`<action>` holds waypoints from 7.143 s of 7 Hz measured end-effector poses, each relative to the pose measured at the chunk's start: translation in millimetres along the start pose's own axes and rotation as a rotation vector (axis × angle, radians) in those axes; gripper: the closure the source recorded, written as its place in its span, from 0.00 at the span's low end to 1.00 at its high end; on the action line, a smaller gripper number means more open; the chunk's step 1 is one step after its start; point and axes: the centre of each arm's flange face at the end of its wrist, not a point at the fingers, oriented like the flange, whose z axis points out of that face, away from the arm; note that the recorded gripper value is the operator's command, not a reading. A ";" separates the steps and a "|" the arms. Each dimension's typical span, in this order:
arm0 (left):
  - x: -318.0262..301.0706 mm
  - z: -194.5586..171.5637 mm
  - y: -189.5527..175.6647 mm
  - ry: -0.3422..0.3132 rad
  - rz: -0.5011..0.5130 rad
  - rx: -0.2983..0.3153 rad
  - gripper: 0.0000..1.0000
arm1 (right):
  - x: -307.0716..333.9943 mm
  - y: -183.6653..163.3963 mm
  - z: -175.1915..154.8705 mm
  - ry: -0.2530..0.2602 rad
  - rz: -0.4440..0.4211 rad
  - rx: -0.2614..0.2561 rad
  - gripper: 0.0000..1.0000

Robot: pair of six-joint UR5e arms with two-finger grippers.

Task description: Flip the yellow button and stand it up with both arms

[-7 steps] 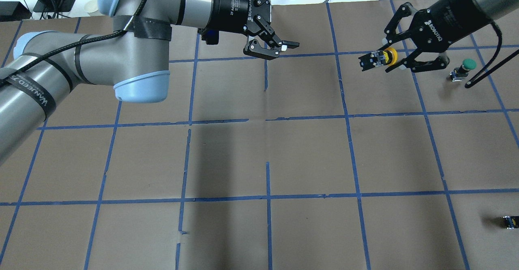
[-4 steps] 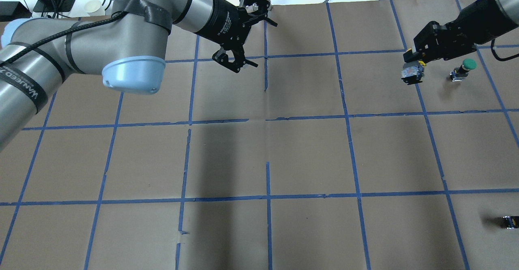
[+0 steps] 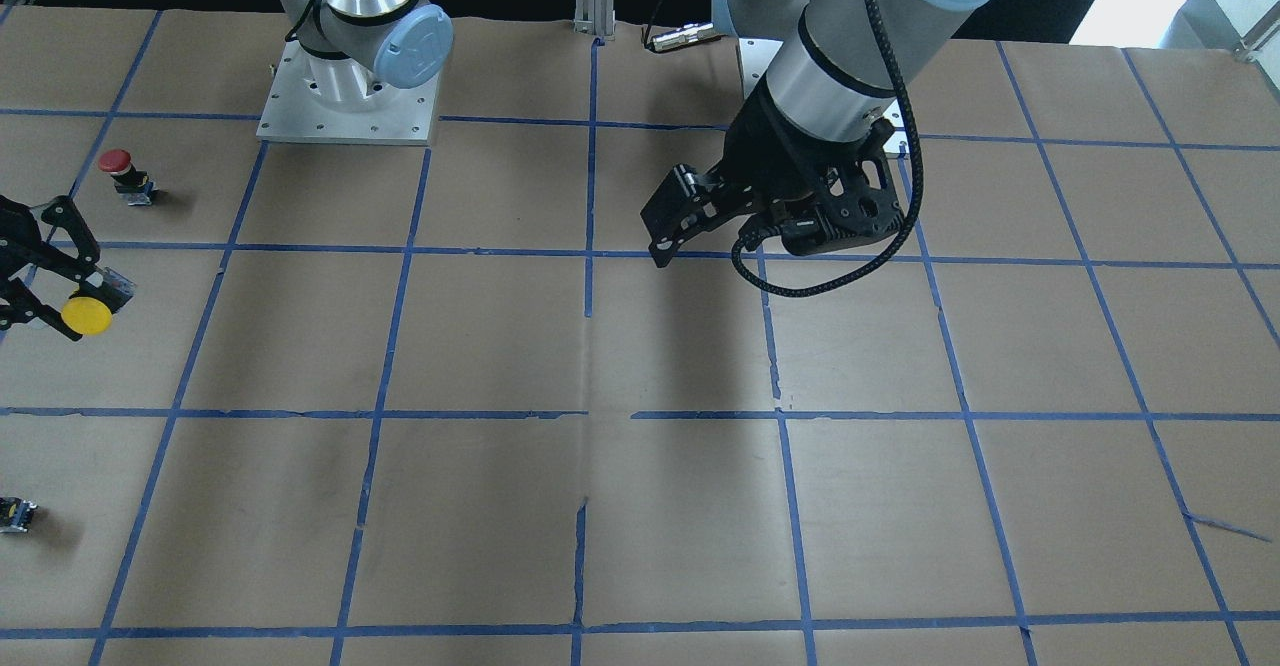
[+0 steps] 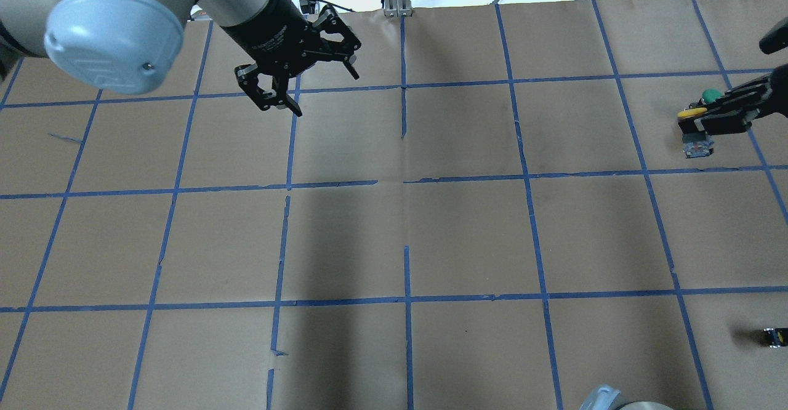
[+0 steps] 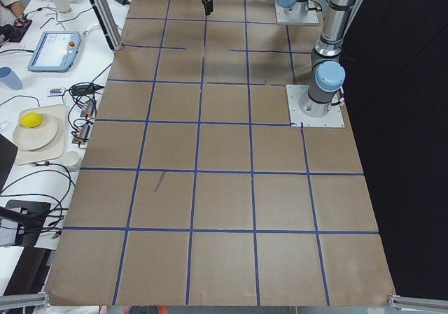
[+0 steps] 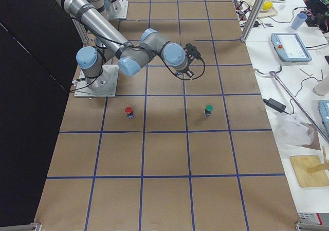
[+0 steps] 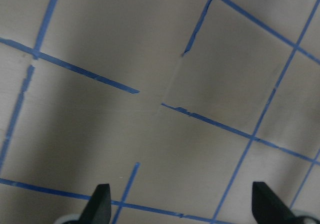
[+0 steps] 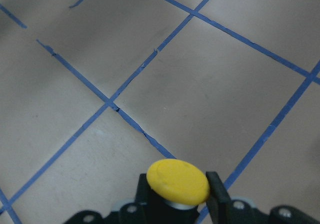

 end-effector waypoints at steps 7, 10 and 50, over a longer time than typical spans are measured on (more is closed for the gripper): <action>-55.4 -77.0 27.7 -0.168 0.336 -0.068 0.01 | 55.2 122.9 -20.6 0.117 -0.375 0.263 0.95; -68.9 -82.0 19.0 -0.249 0.379 -0.043 0.00 | 72.5 173.2 -0.4 0.108 -0.433 0.327 0.96; -71.0 -68.8 9.9 -0.245 0.308 0.039 0.00 | -231.3 -249.7 64.8 0.333 0.934 -0.505 0.00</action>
